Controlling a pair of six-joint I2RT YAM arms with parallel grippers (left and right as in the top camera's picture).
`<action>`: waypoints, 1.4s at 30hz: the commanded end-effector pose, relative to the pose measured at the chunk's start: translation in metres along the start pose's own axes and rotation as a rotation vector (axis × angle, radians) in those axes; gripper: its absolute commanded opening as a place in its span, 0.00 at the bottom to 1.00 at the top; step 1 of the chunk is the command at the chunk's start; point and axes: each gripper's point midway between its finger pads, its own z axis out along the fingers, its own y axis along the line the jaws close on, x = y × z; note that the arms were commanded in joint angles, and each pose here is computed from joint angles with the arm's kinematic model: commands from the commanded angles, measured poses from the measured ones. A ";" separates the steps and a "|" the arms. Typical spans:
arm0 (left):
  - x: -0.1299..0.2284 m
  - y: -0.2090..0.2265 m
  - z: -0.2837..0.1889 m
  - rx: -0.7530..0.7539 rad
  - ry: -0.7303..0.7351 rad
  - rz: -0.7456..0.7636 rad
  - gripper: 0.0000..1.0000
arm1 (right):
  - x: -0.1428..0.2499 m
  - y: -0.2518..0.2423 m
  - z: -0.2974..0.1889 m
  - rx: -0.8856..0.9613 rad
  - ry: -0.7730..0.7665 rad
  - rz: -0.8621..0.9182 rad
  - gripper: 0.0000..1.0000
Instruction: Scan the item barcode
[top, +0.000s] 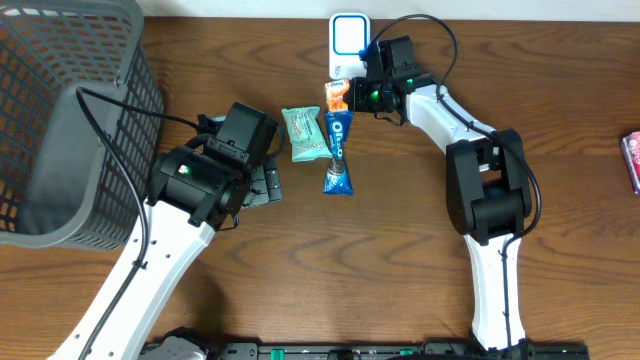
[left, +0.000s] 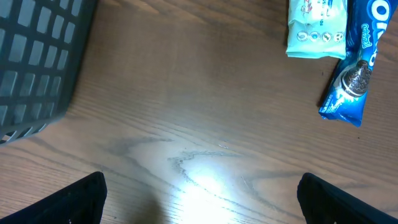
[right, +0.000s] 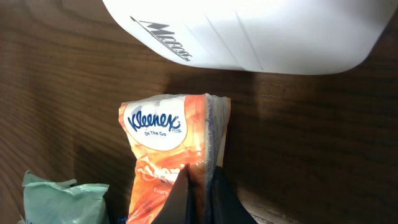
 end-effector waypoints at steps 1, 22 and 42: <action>0.001 0.001 0.002 -0.009 0.008 -0.002 0.98 | 0.003 -0.001 -0.006 -0.031 0.021 0.017 0.01; 0.001 0.001 0.002 -0.009 0.008 -0.002 0.98 | -0.080 0.030 -0.148 -0.335 -0.170 0.000 0.02; 0.001 0.001 0.002 -0.009 0.008 -0.002 0.98 | -0.152 0.056 -0.144 0.785 -0.650 -0.630 0.01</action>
